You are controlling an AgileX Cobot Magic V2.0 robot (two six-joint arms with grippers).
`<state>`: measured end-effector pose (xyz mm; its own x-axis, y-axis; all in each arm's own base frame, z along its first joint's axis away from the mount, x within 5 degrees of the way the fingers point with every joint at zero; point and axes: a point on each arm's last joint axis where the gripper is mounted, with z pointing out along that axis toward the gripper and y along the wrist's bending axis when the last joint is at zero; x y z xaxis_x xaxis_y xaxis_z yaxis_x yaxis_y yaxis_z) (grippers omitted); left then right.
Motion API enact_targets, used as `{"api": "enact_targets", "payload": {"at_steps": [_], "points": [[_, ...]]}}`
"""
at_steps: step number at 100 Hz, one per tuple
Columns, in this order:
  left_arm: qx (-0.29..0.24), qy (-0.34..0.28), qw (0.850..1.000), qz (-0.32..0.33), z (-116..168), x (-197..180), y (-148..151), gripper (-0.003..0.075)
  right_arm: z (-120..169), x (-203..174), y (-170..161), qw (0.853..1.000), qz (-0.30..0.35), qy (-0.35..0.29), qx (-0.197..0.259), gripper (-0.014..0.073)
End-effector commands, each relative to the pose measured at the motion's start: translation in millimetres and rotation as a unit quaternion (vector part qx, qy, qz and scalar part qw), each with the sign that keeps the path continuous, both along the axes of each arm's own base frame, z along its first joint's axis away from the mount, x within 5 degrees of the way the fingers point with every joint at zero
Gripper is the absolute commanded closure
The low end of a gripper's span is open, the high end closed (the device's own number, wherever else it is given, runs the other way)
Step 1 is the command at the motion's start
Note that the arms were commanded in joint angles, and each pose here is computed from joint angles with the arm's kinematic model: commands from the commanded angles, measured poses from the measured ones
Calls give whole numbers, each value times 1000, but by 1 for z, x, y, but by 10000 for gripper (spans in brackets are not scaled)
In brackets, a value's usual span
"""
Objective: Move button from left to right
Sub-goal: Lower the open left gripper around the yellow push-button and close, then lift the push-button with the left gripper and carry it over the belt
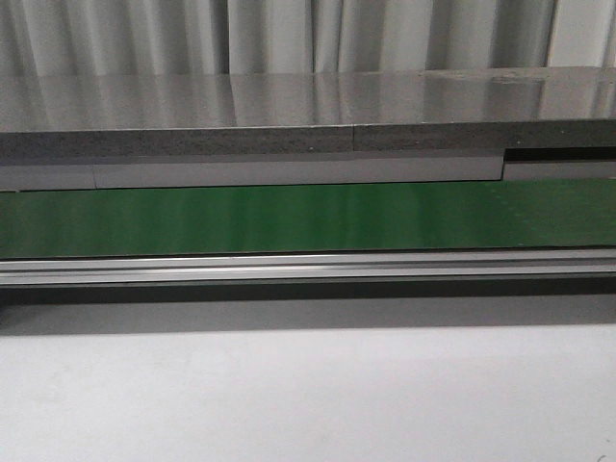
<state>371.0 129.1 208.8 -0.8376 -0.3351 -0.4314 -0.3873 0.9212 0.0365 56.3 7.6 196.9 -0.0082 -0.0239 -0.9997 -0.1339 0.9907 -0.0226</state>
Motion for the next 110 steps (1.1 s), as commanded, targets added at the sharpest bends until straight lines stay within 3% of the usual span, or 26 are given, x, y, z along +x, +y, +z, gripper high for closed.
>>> {"api": "enact_targets", "payload": {"at_steps": [1,84,96,110], "points": [[15,-54,998,1,25,5,2,61,14,-3,-1,998,-1,-62,3,663],[-13,24,1000,2,-40,16,6,73,14,-3,-1,998,-1,-62,3,663],[-14,26,1000,2,-41,16,6,170,14,-3,-1,998,-1,-62,3,663],[-14,26,1000,2,-41,16,6,404,14,-3,-1,998,-1,-62,3,663]]}}
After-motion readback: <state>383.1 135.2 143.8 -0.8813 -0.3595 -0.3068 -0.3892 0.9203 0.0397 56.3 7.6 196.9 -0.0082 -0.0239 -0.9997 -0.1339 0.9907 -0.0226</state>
